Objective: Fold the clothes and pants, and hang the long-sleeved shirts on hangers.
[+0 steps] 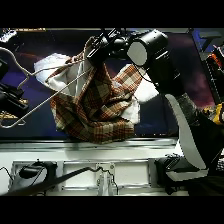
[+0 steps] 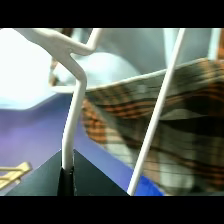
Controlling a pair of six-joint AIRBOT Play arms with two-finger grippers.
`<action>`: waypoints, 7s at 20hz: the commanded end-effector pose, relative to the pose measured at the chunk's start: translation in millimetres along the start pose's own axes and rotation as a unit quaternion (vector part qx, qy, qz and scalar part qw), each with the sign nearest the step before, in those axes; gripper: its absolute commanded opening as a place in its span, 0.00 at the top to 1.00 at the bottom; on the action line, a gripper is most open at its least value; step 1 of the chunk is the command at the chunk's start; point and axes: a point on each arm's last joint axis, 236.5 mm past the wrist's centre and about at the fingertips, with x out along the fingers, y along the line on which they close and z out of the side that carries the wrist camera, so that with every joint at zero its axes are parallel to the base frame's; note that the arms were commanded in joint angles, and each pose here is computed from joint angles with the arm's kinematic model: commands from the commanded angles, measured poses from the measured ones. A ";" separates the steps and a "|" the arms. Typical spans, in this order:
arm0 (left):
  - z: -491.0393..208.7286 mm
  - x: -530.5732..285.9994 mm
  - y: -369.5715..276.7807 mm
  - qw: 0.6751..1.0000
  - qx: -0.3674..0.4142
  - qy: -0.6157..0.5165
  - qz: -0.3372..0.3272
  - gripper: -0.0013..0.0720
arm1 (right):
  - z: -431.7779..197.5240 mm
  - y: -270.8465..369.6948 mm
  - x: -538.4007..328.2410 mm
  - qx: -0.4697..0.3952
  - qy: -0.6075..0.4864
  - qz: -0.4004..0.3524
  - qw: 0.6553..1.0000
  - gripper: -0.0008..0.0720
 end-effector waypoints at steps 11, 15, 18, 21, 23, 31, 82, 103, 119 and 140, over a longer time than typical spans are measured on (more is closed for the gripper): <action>28.3 133.4 -66.9 0.976 -0.120 0.029 -0.181 0.96 | 46.9 42.6 -73.9 -0.043 -0.064 0.023 0.997 0.94; 87.1 126.4 -75.8 0.958 -0.160 -0.086 -0.223 0.96 | 30.7 26.0 -79.3 -0.048 -0.031 0.003 0.998 0.94; 133.3 98.4 -72.8 0.932 -0.198 -0.181 -0.246 0.96 | 19.3 8.8 -79.4 -0.043 -0.011 -0.013 0.999 0.94; 146.7 84.6 -72.5 0.918 -0.217 -0.207 -0.258 0.96 | 18.3 -17.1 -81.1 -0.033 -0.015 -0.040 0.999 0.94; 130.9 88.1 -83.5 0.926 -0.200 -0.172 -0.271 0.96 | 23.4 -40.3 -84.2 -0.026 -0.031 -0.066 0.997 0.94; 90.2 84.5 -75.7 0.935 -0.253 -0.080 -0.234 0.96 | 17.1 -65.0 -85.2 -0.010 -0.028 -0.086 0.996 0.94; 191.5 54.6 -88.6 0.483 -0.259 -0.515 -0.659 0.96 | -16.3 115.7 -156.6 0.093 0.090 0.155 0.979 0.66; 194.3 42.1 -125.0 0.466 -0.238 -0.486 -0.699 0.96 | -51.9 -45.2 -184.1 -0.146 0.115 -0.073 0.980 0.27; 192.2 43.7 -129.1 0.470 -0.237 -0.474 -0.706 0.96 | -72.6 -71.6 -117.1 -0.147 0.129 -0.048 0.980 0.75; 219.5 106.8 45.6 0.460 -0.467 -0.591 -0.471 0.40 | -38.4 -54.6 -186.7 -0.170 0.060 -0.065 0.981 0.94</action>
